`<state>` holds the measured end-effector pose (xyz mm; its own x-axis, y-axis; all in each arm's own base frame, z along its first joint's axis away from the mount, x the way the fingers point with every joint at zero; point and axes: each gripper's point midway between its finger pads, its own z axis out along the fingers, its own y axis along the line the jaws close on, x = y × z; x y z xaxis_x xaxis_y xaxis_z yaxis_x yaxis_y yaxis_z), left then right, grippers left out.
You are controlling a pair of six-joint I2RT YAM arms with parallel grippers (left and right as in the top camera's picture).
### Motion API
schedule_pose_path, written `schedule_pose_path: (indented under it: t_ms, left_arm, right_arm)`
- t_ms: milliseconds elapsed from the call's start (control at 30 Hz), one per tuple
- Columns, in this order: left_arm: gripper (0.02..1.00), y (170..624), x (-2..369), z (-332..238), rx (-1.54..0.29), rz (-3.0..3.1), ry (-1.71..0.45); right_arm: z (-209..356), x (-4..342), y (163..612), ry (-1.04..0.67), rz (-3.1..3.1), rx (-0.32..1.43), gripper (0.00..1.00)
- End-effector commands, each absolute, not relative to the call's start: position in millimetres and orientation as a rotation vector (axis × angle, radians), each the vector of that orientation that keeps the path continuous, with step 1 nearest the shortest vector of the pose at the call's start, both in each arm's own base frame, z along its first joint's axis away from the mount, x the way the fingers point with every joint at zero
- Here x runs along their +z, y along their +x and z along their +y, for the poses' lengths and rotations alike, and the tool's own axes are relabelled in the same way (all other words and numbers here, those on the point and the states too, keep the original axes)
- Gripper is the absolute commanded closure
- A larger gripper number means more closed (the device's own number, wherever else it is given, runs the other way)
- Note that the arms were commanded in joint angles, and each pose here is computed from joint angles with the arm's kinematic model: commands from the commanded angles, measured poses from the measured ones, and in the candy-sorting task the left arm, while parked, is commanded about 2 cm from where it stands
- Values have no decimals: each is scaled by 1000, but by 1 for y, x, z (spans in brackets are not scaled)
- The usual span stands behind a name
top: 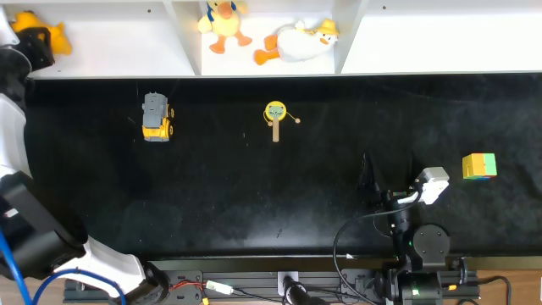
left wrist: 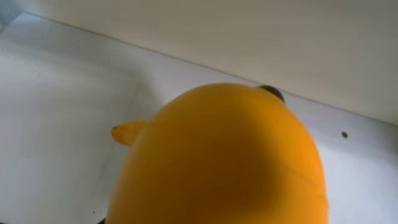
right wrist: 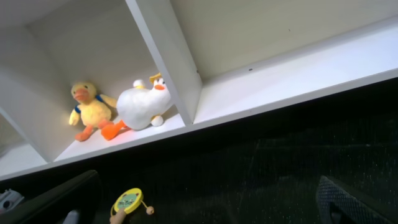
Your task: Store Toys
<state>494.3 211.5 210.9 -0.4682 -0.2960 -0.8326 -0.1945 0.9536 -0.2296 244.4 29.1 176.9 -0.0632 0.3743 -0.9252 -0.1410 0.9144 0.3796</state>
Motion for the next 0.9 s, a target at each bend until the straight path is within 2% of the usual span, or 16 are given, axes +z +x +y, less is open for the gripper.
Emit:
schedule_pose_path:
  t_ms: [33, 767, 833, 900]
  left_arm:
    - [709, 500, 225, 216, -32, 2051, -434]
    - [682, 504, 175, 207, -90, 2163, -458]
    - [638, 505, 174, 208, -90, 2162, -457]
    - [527, 505, 174, 208, -90, 2162, -457]
  right_arm:
    - [29, 174, 245, 195, 1580, 428, 7]
    - [29, 174, 245, 195, 1580, 428, 5]
    - [29, 174, 245, 195, 1580, 428, 5]
    - [29, 174, 245, 195, 1580, 428, 5]
